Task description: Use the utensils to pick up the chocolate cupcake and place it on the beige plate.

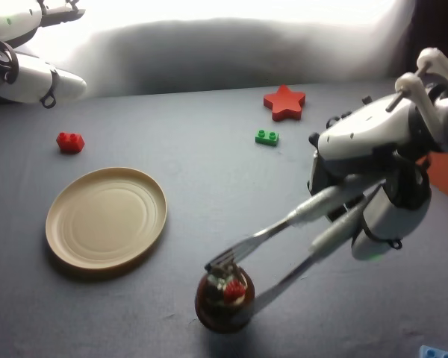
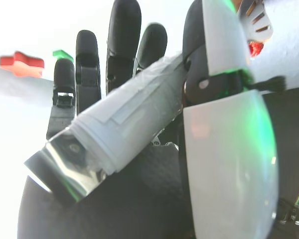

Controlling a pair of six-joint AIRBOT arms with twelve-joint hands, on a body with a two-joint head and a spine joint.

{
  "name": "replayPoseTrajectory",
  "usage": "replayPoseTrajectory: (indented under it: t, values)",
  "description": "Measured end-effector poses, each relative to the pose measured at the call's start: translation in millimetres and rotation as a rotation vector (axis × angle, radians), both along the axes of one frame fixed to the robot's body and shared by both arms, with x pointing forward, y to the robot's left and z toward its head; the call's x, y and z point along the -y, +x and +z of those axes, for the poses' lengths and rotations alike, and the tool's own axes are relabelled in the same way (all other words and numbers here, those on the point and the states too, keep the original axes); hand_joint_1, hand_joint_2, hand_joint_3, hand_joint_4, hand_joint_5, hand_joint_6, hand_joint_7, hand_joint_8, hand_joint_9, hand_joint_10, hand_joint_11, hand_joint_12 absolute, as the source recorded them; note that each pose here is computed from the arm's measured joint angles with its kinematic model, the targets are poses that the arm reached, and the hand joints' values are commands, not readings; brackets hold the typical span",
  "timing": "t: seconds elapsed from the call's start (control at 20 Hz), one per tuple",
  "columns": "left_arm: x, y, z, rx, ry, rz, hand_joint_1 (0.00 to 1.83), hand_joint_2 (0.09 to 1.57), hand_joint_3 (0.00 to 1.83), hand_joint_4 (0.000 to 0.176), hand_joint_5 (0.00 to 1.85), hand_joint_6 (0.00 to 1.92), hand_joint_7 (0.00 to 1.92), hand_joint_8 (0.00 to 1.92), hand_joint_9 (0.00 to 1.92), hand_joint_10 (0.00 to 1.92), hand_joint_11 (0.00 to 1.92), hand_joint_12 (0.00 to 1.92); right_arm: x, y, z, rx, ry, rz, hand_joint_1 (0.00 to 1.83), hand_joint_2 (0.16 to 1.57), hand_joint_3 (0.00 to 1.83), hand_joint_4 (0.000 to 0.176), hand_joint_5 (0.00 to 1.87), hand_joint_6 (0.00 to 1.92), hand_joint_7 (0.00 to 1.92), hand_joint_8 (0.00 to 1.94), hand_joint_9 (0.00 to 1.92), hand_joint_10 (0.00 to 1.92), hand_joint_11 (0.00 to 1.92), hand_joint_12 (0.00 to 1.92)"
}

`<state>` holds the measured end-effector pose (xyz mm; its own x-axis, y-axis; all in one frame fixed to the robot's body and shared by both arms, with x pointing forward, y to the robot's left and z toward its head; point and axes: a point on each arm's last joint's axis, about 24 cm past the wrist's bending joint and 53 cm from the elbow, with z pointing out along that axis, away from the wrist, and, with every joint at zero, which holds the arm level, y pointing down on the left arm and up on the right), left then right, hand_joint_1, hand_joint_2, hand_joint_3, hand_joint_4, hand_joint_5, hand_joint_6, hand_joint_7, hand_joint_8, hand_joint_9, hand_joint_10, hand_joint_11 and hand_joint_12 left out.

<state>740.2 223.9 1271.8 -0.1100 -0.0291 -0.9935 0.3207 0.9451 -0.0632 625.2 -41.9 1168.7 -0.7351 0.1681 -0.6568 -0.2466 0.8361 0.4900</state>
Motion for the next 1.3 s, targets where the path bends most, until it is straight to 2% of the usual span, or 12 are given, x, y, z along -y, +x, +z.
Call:
replayPoseTrajectory:
  t: [0.25,0.35,0.55,0.7,0.8,0.9,1.2,1.3]
  values:
    - [0.0,0,0,0.000,0.000,0.000,0.00,1.22,0.00,0.000,0.11,0.00,0.07,0.00,0.04,0.00,0.00,0.12,1,19,24,0.025,0.055,-0.043,1.24,1.11,0.00,0.000,0.84,1.17,1.15,0.74,0.61,0.00,0.00,0.82]
    - [0.1,0,0,0.000,0.000,0.000,0.00,1.22,0.00,0.000,0.11,0.00,0.07,0.00,0.04,0.00,0.00,0.12,-7,36,36,0.040,0.084,-0.061,1.24,1.11,0.00,0.000,0.84,1.17,1.15,0.74,0.61,0.00,0.00,0.82]
    - [0.9,0,0,0.000,0.000,-0.001,0.00,1.22,0.00,0.000,0.11,0.00,0.07,0.00,0.04,0.00,0.00,0.12,-27,59,41,0.037,0.105,-0.071,1.24,1.11,0.00,0.000,0.84,1.17,1.15,0.74,0.61,0.00,0.00,0.82]
    - [3.8,1,0,0.000,-0.001,-0.005,0.00,1.22,0.00,0.000,0.11,0.00,0.07,0.00,0.04,0.00,0.00,0.12,-47,75,54,0.087,0.114,-0.042,1.24,1.11,0.00,0.000,0.84,1.17,1.15,0.74,0.61,0.00,0.00,0.82]
    - [7.6,3,0,0.001,-0.002,-0.010,0.00,1.22,0.00,0.000,0.11,0.00,0.07,0.00,0.04,0.00,0.00,0.12,-62,79,74,0.157,0.141,0.001,1.24,1.11,0.00,0.000,0.84,1.17,1.15,0.74,0.61,0.00,0.00,0.82]
    - [12.0,6,0,0.000,-0.003,-0.013,0.00,1.22,0.00,0.000,0.11,0.00,0.07,0.00,0.04,0.00,0.00,0.12,-72,77,83,0.181,0.175,0.023,1.24,1.12,0.00,0.000,0.84,1.17,1.15,0.74,0.61,0.00,0.00,0.82]
    - [24.1,9,1,0.002,-0.007,-0.031,0.00,1.22,0.00,0.000,0.11,0.00,0.07,0.00,0.04,0.00,0.00,0.12,-70,77,76,0.165,0.176,0.013,1.24,1.12,0.00,0.000,0.84,1.17,1.15,0.74,0.61,0.00,0.00,0.82]
    - [33.0,9,2,0.004,-0.011,-0.045,0.00,1.22,0.00,0.000,0.11,0.00,0.07,0.00,0.04,0.00,0.00,0.12,-71,77,76,0.165,0.180,0.016,1.24,1.12,0.00,0.000,0.84,1.17,1.15,0.74,0.61,0.00,0.00,0.82]
